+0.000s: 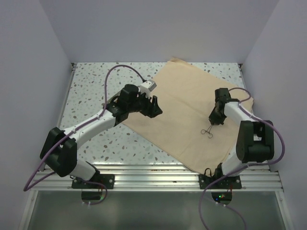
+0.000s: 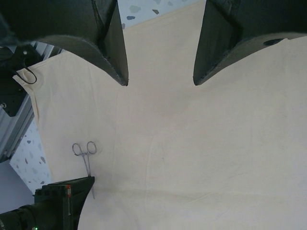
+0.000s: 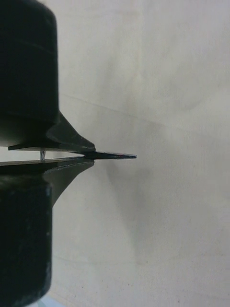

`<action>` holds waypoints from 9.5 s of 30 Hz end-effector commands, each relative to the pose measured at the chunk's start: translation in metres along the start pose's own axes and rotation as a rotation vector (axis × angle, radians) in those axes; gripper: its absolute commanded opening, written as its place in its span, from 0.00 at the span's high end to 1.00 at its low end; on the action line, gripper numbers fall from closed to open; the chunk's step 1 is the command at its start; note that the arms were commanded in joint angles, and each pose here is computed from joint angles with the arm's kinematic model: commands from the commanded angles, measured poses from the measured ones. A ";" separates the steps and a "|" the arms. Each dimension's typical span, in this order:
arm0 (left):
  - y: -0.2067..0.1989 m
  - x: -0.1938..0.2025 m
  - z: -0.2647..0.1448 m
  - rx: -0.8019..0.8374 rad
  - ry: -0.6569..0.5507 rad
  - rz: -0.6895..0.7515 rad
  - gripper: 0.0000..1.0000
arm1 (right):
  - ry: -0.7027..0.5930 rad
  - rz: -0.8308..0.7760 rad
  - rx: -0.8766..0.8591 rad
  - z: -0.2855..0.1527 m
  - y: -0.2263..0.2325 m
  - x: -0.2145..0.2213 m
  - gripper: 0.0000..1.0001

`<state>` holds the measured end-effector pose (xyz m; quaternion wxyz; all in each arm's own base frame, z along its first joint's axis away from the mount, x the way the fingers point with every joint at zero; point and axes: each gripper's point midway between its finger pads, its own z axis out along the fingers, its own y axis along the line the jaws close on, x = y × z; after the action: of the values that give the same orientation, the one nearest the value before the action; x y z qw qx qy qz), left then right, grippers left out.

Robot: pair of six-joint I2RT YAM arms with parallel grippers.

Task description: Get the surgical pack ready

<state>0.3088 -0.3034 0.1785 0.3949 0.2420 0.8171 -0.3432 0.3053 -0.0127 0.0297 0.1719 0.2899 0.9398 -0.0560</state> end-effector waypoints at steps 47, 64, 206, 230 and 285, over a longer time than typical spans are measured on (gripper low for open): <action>0.092 -0.014 0.035 -0.462 0.241 0.204 1.00 | -0.320 -0.217 -0.582 -0.165 0.103 0.001 0.62; 0.272 -0.012 -0.034 -1.019 0.712 0.674 0.98 | -0.211 -0.260 -0.565 -0.129 0.104 0.026 0.62; 0.137 0.128 0.019 -0.504 0.327 -0.384 1.00 | -0.003 -0.378 -0.286 -0.018 0.112 0.126 1.00; 0.257 0.166 -0.118 -0.898 0.214 -0.878 1.00 | -0.085 -0.587 -0.388 -0.081 0.170 0.137 0.97; 0.254 0.154 -0.125 -0.792 0.117 -0.902 1.00 | -0.143 -0.557 -0.273 -0.033 0.199 0.019 1.00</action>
<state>0.3404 -0.0376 0.0168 0.2419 -0.2702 0.9170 -0.1660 0.3991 0.1963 0.0285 0.2343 -0.0201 0.9711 0.0413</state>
